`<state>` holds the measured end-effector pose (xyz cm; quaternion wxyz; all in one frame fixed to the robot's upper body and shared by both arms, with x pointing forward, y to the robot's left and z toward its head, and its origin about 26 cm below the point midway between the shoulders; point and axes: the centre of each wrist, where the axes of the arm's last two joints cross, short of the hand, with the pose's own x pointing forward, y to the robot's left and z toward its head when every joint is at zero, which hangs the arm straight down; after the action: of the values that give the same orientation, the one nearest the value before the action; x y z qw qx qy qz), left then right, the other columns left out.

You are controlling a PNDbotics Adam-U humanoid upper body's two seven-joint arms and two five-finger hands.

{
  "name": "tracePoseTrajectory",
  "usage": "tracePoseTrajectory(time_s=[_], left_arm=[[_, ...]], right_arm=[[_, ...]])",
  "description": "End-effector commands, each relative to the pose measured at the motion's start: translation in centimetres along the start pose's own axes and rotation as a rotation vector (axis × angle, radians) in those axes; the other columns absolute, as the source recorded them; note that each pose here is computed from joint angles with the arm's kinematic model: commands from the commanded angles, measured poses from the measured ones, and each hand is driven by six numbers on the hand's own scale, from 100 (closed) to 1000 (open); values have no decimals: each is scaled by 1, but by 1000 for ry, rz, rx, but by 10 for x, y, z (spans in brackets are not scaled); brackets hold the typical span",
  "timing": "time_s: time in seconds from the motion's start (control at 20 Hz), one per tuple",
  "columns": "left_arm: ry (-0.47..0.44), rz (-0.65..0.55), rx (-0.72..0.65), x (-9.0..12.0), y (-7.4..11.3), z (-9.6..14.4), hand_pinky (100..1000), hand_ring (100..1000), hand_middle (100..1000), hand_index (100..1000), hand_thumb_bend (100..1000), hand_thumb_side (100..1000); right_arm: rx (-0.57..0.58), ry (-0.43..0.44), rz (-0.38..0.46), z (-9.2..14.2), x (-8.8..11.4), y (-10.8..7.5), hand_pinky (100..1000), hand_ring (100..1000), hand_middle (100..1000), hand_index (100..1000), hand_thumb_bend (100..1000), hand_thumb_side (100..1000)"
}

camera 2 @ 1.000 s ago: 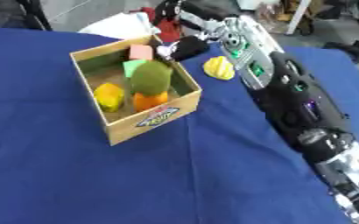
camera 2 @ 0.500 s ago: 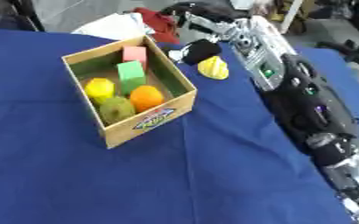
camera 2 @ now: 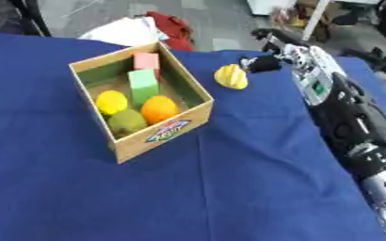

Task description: Pick up objects on the table and place them in the box.

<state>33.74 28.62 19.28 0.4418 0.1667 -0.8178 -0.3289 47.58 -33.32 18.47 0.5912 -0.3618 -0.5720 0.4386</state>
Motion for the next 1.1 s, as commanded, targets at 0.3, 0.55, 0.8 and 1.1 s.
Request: tracePoseTrajectory(time_s=[0.3,0.55,0.8,1.1], left_arm=[[-54,-26,3,13,10,-7,711,608,639,776,290,481],[-55,-26,5,13,10,-6,712,609,640,776,287,481],[-57,-22,4,14,10,-6,712,608,640,776,287,482],[-54,-20,7,13,10,-6,712,608,639,776,284,482]], right_arm=[[-4,78,14,-7,-7,2,767,843,949,996,215,503],[71,120,38,-9,-11,14,793,871,954,998,231,492],[100,177,131,-10,-9,19,798,865,873,940,199,409],[57,169,170,-9,-6,22,751,785,660,759,125,265]])
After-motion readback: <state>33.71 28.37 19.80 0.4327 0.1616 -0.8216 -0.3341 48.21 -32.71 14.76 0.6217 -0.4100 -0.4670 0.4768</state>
